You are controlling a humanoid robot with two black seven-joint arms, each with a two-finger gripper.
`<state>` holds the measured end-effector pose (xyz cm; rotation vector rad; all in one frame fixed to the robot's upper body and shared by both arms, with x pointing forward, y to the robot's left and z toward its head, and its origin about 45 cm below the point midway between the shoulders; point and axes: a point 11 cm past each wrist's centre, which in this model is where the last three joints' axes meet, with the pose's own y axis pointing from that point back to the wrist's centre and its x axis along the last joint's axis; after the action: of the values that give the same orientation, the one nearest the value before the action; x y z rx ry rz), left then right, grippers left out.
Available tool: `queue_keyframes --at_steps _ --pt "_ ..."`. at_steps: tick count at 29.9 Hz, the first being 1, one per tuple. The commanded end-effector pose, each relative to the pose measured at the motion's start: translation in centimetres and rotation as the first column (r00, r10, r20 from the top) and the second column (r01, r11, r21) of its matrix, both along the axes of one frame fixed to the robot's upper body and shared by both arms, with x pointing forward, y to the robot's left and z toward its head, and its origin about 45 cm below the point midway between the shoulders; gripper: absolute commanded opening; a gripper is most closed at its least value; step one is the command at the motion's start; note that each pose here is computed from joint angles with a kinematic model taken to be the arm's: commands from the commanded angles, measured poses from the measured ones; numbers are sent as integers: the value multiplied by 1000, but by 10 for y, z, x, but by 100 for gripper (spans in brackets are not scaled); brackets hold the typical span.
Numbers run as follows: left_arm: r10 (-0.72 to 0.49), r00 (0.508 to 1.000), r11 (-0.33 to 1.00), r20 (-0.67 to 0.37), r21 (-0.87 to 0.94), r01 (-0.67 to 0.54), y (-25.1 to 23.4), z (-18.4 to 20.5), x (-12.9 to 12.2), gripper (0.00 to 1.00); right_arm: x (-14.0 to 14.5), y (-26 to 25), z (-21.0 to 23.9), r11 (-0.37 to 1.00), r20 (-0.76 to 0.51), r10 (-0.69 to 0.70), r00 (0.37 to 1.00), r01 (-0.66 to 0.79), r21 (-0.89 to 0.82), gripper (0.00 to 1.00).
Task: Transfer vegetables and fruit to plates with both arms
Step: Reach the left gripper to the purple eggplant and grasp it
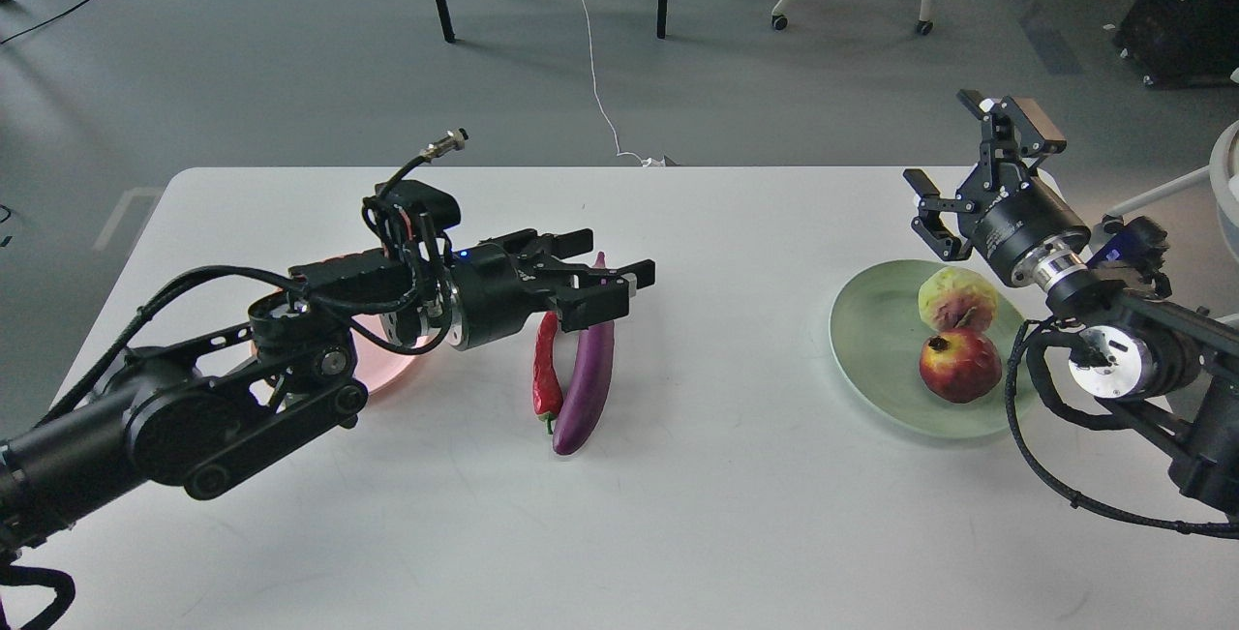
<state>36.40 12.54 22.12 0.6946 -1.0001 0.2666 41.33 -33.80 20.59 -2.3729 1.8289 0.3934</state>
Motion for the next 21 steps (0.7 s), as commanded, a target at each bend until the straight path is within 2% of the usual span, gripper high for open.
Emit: queue_keyframes --at_steps 1,4,9,12,21 --pt "-21 1000 986 -3 165 22 -31 -7 16 98 -6 -10 -5 1000 -15 -16 1000 16 -13 99" --pt "12 998 967 -55 254 3 -40 -23 26 98 -9 -18 -6 999 -21 -27 999 26 -24 99" --pt "103 989 925 -104 375 -57 -19 -47 37 98 -13 -26 -8 999 -28 -39 999 38 -35 99" --pt "101 987 903 -122 428 -40 -15 -59 32 98 -13 -27 -8 999 -28 -40 999 39 -36 99" --pt "100 987 901 -129 432 -35 -23 -64 26 95 -12 -23 -9 999 -28 -36 999 35 -27 99"
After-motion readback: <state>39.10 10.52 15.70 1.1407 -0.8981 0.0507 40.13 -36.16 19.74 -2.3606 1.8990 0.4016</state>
